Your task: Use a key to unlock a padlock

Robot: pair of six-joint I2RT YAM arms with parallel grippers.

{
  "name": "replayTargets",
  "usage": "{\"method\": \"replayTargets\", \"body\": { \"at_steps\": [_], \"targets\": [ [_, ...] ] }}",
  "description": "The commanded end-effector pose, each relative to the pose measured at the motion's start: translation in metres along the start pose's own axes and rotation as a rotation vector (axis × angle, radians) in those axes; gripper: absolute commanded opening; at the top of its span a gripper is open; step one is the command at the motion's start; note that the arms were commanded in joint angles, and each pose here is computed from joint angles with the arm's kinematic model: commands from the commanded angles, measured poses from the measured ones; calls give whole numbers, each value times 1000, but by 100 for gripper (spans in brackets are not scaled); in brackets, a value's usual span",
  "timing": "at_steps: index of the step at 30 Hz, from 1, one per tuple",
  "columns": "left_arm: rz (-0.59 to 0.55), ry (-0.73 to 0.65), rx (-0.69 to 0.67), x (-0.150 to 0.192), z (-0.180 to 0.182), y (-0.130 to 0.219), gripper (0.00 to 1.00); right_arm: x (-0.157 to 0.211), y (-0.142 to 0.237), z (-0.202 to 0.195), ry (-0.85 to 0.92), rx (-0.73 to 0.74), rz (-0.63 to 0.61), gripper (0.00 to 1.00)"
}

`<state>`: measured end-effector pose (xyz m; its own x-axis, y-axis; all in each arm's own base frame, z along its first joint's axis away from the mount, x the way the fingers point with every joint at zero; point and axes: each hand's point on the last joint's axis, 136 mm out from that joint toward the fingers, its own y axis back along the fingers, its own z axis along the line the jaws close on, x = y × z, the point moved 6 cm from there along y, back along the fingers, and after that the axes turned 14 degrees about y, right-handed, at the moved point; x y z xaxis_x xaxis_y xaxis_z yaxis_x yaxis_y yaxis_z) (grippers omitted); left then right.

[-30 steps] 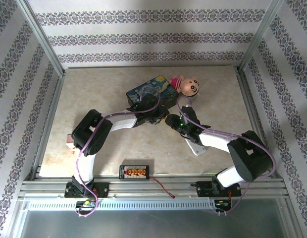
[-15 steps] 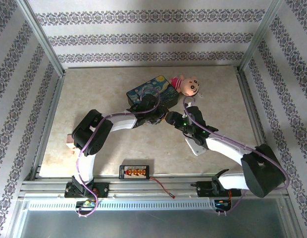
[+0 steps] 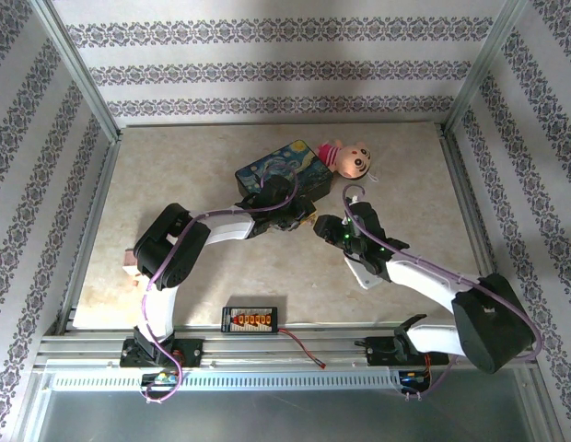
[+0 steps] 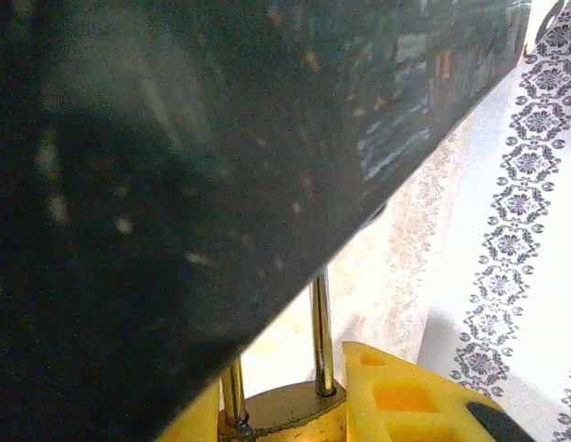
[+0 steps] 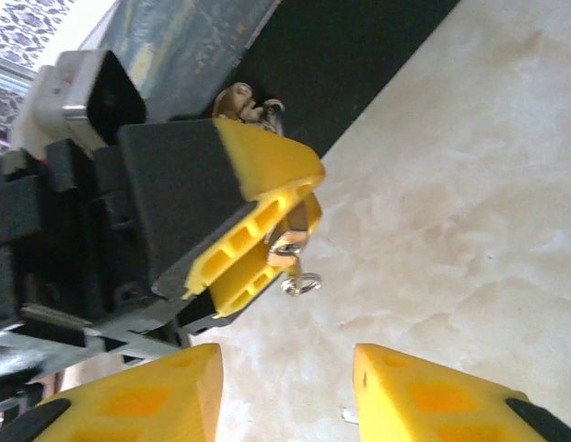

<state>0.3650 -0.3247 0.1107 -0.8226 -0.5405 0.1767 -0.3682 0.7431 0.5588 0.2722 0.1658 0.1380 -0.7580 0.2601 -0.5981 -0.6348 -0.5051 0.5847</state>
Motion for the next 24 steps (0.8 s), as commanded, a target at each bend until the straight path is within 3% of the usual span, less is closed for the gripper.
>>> {"method": "replayTargets", "body": {
  "at_steps": [1,7,20,24],
  "targets": [
    [142,173,-200,22,62,-12,7,-5,-5,2,6,-32,-6,38],
    [145,172,-201,23,62,-12,7,-10,-14,3,9,-44,-8,30],
    [149,171,-201,23,62,-13,7,-15,-22,7,4,-72,-20,29],
    [150,171,-195,23,61,-13,7,-15,-24,6,1,-70,-18,24]
  ]
}}
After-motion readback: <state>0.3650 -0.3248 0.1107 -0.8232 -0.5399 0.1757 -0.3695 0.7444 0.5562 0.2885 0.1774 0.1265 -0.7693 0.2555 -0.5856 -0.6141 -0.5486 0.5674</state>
